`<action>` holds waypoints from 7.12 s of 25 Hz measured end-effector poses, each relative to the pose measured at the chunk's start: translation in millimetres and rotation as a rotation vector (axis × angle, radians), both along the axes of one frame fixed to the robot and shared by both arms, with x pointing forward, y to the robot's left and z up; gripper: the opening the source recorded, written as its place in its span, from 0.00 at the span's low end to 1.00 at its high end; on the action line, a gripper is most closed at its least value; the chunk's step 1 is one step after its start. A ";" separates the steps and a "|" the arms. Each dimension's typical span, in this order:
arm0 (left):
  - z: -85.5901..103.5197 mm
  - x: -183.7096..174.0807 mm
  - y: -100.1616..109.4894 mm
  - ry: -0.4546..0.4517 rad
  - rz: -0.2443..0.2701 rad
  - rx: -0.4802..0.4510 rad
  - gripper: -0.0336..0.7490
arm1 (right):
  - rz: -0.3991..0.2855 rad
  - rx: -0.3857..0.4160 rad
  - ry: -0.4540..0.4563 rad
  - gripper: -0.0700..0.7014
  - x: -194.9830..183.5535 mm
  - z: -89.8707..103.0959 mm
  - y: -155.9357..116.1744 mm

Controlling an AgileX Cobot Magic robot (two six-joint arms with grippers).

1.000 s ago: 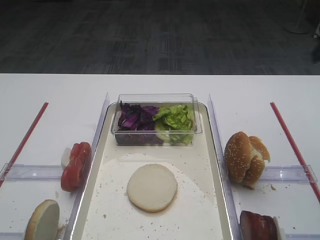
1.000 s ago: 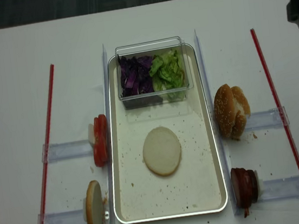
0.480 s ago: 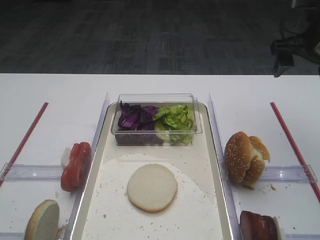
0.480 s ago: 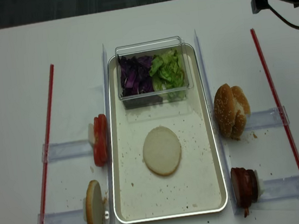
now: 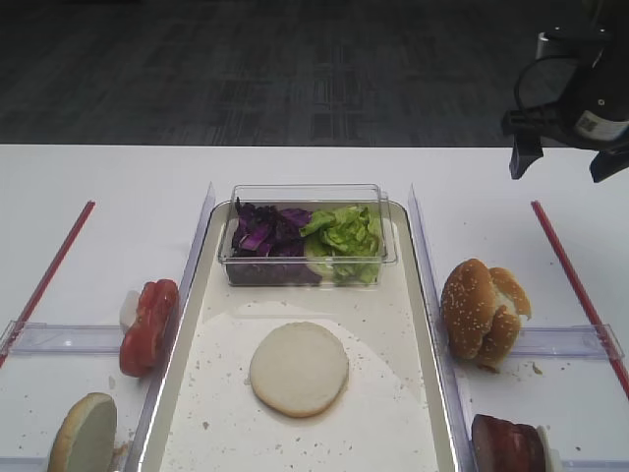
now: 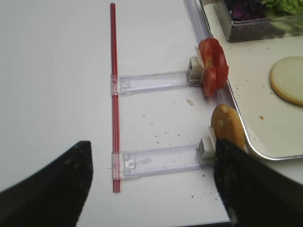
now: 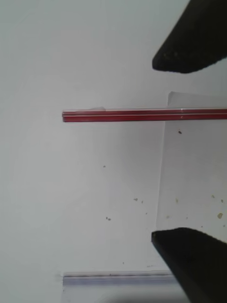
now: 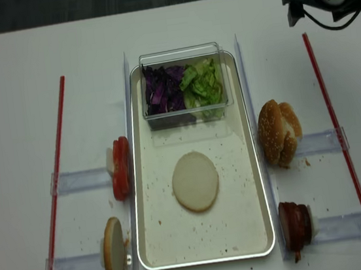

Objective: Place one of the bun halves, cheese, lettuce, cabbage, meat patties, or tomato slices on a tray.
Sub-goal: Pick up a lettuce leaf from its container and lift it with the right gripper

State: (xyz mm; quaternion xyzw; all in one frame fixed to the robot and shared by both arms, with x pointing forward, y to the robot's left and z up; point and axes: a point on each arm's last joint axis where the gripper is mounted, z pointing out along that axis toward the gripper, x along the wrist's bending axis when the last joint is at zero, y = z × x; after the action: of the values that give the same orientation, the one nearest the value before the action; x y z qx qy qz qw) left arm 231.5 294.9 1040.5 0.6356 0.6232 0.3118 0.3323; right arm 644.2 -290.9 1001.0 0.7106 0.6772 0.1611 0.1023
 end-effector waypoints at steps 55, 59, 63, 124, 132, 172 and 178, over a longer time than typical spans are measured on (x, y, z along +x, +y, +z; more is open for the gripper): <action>0.1 0.1 0.0 -0.001 0.000 0.000 0.67 | 0.557 0.070 0.104 0.89 -11.3 10.0 210.1; 0.1 0.1 0.0 -0.001 0.000 0.000 0.67 | 0.559 0.060 0.111 0.89 -10.6 7.6 209.7; 0.1 0.1 0.0 -0.001 0.000 0.000 0.67 | 0.562 0.057 0.110 0.89 -10.1 6.6 209.7; 0.1 0.1 0.0 -0.001 0.000 0.000 0.67 | 0.610 0.004 0.179 0.34 24.1 -79.7 225.8; 0.1 0.1 0.0 -0.001 0.000 0.000 0.67 | 0.614 -0.007 0.184 0.18 24.0 -79.4 224.9; 0.1 0.1 0.0 -0.001 0.000 0.000 0.67 | 0.571 0.026 0.101 0.16 33.0 -4.6 229.9; 0.1 0.1 0.0 -0.001 0.000 0.000 0.67 | 0.572 0.037 0.102 0.16 32.3 -4.0 231.0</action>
State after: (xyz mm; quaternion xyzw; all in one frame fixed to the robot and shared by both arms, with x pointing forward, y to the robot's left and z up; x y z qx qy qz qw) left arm 231.6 294.9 1040.6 0.6353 0.6230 0.3123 0.3327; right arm 676.5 -59.9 997.0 0.4998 0.8513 0.1598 0.0053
